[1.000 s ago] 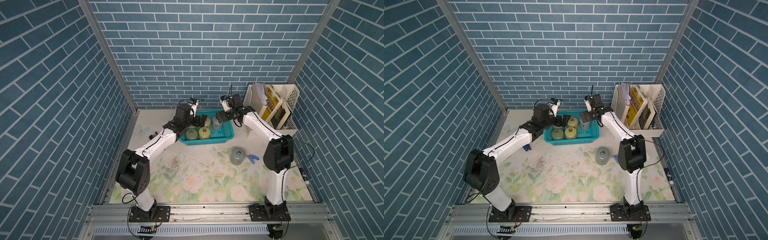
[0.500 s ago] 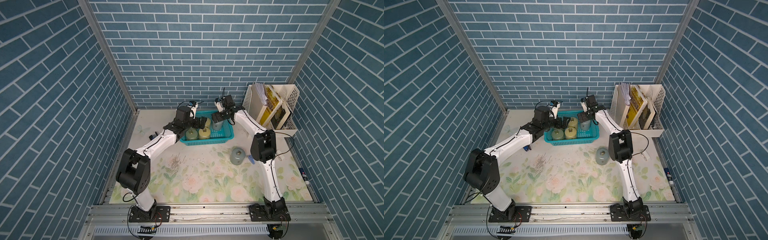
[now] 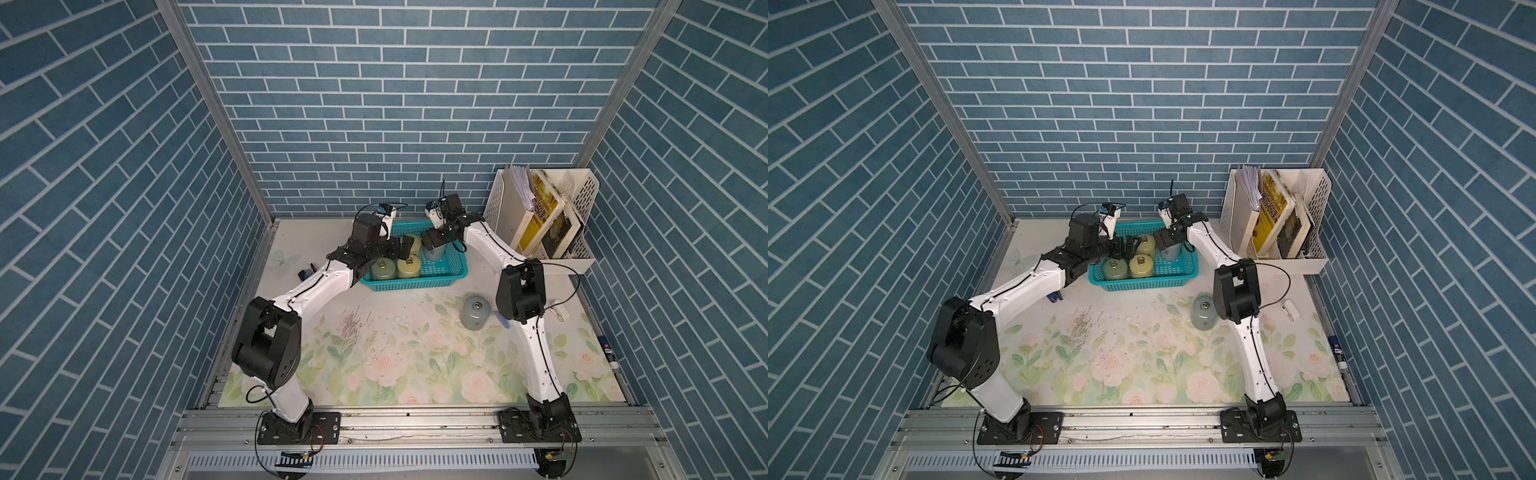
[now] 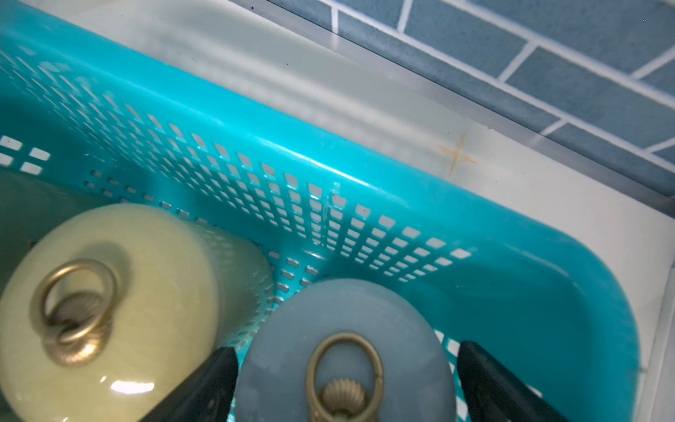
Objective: Take the tea canister out of the basket
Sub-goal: Pick up the tea canister from the basket, then place the tea canister at the center of the board, then pick up the tea canister from the basket, then place the tea canister at the center of the board.
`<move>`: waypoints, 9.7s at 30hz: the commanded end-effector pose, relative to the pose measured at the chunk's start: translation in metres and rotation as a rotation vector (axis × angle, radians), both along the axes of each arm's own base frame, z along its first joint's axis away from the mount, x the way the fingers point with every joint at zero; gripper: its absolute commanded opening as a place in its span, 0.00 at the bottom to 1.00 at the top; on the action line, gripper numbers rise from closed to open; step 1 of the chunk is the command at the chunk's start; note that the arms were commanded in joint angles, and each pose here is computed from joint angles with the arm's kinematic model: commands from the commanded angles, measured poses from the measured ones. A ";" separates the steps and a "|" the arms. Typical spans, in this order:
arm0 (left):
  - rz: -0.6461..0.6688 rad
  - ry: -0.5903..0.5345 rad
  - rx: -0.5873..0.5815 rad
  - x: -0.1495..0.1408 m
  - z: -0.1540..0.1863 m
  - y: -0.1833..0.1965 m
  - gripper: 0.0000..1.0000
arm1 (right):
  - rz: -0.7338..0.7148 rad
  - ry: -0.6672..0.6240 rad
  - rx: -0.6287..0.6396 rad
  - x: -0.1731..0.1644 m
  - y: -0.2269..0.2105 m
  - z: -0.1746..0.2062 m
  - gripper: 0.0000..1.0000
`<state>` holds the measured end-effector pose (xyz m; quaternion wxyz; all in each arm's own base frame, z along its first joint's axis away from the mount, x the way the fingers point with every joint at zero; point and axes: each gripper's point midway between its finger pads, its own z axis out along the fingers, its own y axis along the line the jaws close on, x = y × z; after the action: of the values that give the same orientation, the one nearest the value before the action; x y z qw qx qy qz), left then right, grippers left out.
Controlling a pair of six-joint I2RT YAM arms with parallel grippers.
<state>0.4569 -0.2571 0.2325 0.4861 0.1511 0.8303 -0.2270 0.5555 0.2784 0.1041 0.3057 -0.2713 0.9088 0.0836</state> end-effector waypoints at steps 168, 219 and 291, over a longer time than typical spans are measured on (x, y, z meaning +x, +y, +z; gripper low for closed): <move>0.082 0.126 -0.018 -0.043 -0.028 0.084 1.00 | 0.030 0.103 -0.046 -0.121 0.081 -0.023 0.99; 0.087 0.168 0.141 -0.093 0.024 0.128 1.00 | 0.629 -0.120 0.317 -0.286 0.138 0.124 0.00; 0.170 0.065 -0.006 -0.078 0.022 0.108 1.00 | 0.345 -0.181 0.208 -0.242 0.116 0.102 1.00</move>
<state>0.3714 -0.1427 0.2440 0.4719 0.0683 0.8593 -0.1849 0.2926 0.4065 0.1589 0.3511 -0.4278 0.8103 0.1926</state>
